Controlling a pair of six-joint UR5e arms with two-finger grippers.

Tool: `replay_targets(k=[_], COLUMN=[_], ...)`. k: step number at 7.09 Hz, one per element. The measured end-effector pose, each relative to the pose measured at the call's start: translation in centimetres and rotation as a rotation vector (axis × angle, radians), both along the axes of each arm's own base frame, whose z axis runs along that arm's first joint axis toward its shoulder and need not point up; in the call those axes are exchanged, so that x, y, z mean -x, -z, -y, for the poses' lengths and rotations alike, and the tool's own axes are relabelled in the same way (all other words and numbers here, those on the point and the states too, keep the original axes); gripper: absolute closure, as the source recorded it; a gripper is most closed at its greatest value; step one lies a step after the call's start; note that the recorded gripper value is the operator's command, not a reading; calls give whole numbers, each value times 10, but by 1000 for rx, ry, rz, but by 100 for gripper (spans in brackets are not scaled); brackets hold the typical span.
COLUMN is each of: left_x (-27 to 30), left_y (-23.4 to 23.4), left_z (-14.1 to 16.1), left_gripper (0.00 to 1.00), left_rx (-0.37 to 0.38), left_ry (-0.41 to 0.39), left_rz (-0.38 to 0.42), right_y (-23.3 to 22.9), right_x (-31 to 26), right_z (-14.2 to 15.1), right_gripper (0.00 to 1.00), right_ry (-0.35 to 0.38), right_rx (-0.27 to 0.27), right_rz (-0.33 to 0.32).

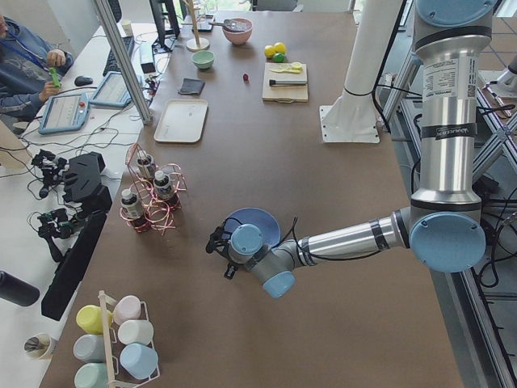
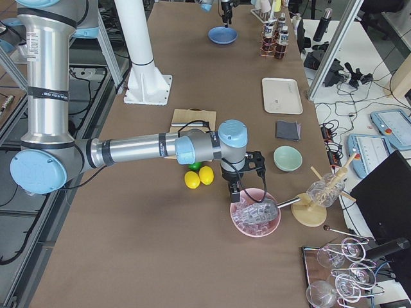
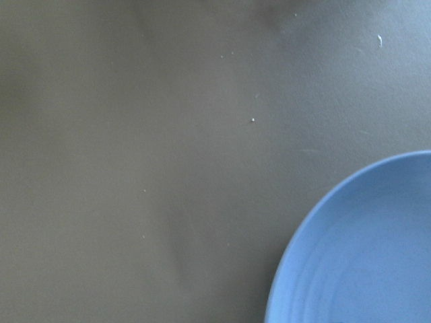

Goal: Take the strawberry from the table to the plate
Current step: 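Reach the left gripper down to the rim of the light-blue plate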

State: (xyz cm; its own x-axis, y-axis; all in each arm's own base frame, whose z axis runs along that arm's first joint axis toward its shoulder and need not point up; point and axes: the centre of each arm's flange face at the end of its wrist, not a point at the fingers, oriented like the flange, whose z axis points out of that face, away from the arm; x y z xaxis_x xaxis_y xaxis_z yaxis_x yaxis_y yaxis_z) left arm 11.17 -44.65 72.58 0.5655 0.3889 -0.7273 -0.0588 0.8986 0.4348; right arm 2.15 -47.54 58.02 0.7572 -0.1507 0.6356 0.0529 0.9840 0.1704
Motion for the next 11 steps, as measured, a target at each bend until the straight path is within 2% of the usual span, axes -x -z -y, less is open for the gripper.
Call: replay_targets(k=[1, 2, 3, 4, 5, 7, 8, 11], left_x=[-4, -8, -11, -13, -14, -16, -20, -52], left_y=[-2, -2, -2, -2, -2, 4, 23, 136], left_z=[-5, -6, -7, -7, -7, -4, 1, 34], left_gripper=[48, 57, 69, 87, 100, 100, 100, 100], left_rx=[1, 1, 1, 1, 1, 3, 28, 165], left_ry=[-13, -22, -29, -32, -33, -27, -13, 44], left_rz=[-2, -3, -3, -2, -2, -11, -53, -256], right_y=[0, 0, -1, -1, -1, -1, -1, -1], right_x=[0, 0, 0, 0, 0, 0, 0, 0], right_z=[0, 0, 0, 0, 0, 0, 0, 0], right_gripper=[0, 0, 0, 0, 0, 0, 0, 0], right_ry=[0, 0, 0, 0, 0, 0, -1, -1], right_rx=[0, 0, 0, 1, 1, 1, 2, 2], right_rz=[0, 0, 0, 0, 0, 0, 1, 0])
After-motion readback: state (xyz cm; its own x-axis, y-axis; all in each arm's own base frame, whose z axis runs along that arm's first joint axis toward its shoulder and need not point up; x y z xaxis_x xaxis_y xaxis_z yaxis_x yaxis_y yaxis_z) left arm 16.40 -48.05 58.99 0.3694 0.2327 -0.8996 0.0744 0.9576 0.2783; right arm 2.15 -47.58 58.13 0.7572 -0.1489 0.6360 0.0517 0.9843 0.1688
